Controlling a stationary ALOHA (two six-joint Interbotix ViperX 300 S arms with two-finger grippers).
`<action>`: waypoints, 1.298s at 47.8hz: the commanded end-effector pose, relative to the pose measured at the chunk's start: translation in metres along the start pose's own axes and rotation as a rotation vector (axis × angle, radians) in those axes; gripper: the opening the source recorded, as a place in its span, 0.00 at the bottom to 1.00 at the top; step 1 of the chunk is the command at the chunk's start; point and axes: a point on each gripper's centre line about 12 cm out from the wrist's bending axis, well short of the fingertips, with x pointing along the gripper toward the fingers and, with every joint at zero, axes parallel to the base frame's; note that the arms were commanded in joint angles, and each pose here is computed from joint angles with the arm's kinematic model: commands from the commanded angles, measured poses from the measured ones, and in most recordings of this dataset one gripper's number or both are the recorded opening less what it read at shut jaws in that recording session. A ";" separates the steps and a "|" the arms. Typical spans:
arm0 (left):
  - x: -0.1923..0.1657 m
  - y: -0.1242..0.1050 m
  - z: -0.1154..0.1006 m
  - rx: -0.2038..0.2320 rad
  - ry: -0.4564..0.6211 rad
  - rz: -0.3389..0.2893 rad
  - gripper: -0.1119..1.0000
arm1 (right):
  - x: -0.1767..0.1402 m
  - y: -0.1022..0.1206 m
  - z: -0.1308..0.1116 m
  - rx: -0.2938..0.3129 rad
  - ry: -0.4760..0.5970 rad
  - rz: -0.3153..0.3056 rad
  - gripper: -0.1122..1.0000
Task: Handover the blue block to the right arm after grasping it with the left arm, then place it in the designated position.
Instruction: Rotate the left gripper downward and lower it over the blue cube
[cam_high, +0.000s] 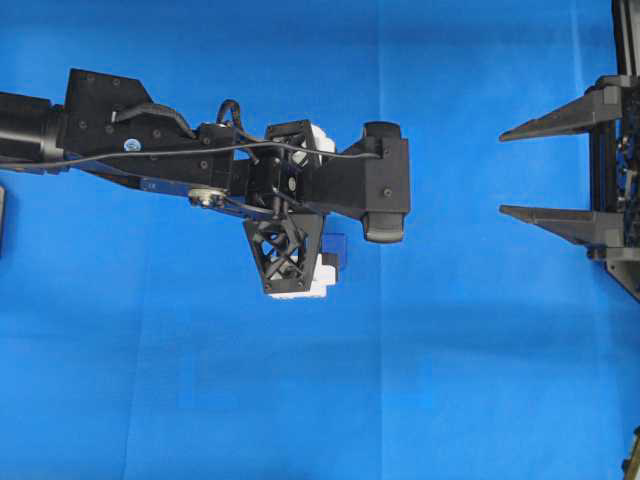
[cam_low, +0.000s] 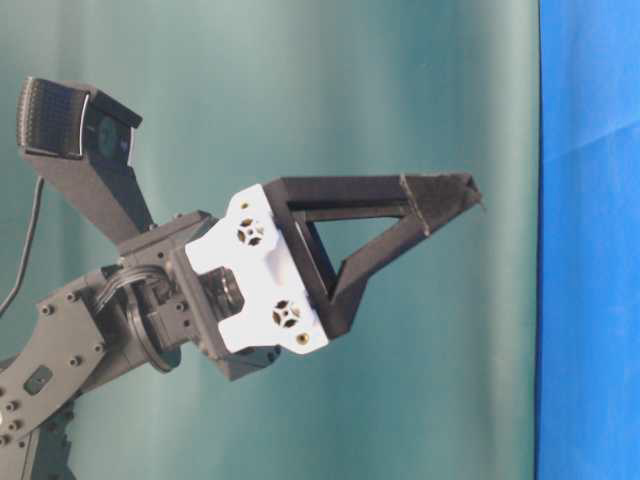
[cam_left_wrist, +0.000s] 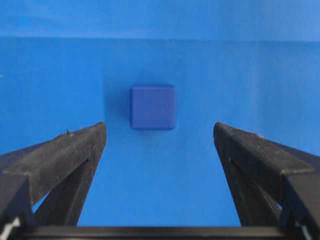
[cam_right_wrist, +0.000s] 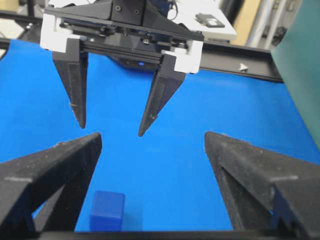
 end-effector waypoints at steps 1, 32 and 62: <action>-0.014 -0.002 0.010 0.003 -0.044 -0.002 0.92 | 0.003 -0.001 0.011 0.003 -0.026 -0.003 0.97; -0.013 -0.002 0.009 0.004 -0.041 -0.001 0.92 | 0.003 -0.001 0.010 0.003 -0.025 -0.003 0.97; -0.010 -0.001 0.007 0.001 -0.034 -0.001 0.92 | 0.003 -0.001 0.010 0.003 -0.022 -0.003 0.97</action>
